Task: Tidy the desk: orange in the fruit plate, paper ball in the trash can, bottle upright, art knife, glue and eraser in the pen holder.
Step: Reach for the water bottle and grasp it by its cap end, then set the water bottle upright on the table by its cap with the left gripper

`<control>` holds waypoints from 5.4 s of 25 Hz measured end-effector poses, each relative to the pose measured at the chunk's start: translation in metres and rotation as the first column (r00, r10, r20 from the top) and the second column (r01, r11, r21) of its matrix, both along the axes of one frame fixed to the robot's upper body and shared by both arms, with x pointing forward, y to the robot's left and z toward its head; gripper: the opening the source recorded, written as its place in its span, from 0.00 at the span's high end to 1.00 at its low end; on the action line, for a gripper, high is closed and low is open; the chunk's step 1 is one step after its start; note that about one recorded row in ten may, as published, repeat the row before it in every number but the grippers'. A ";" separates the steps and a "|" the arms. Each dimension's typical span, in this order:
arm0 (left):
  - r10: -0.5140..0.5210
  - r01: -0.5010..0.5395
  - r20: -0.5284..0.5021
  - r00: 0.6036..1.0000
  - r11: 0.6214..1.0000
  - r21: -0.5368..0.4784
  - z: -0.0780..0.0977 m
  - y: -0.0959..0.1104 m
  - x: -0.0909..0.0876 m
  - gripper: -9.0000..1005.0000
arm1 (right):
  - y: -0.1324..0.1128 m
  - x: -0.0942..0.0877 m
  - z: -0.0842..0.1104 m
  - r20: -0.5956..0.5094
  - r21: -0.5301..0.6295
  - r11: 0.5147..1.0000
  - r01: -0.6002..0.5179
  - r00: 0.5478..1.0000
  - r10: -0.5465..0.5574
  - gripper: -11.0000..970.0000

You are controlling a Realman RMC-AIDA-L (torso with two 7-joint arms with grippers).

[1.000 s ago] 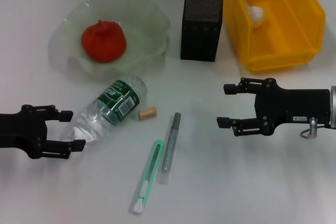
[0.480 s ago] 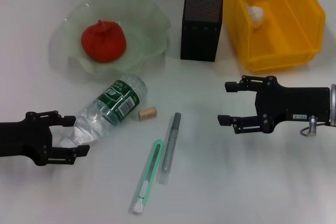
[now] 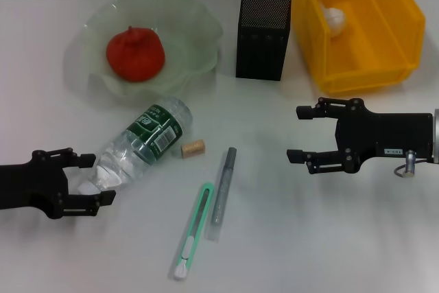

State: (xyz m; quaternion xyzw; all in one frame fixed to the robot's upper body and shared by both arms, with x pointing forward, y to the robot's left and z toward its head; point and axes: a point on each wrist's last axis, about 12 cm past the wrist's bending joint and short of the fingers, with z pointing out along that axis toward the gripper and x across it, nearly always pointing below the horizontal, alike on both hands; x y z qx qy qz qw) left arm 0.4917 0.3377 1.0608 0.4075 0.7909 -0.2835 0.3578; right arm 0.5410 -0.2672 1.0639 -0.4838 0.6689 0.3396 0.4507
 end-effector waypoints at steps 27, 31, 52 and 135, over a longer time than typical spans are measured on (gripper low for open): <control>0.026 -0.026 0.012 1.000 1.000 0.007 -0.009 -0.003 -0.004 0.28 | -0.001 0.000 0.000 -0.004 -0.006 1.000 -0.003 1.000 0.003 0.16; 0.031 -0.031 0.015 0.999 0.999 0.012 -0.011 -0.003 -0.004 0.29 | -0.002 -0.001 -0.001 -0.004 -0.007 1.000 0.000 1.000 0.000 0.16; 0.049 -0.050 0.032 0.998 0.999 0.013 -0.010 -0.001 -0.002 0.55 | -0.002 -0.003 -0.002 -0.005 -0.008 1.000 0.003 1.000 -0.003 0.16; 0.143 -0.020 0.341 0.929 0.941 -0.338 0.024 -0.006 0.009 0.55 | -0.013 -0.021 -0.015 -0.071 0.013 0.998 0.061 0.996 -0.060 0.16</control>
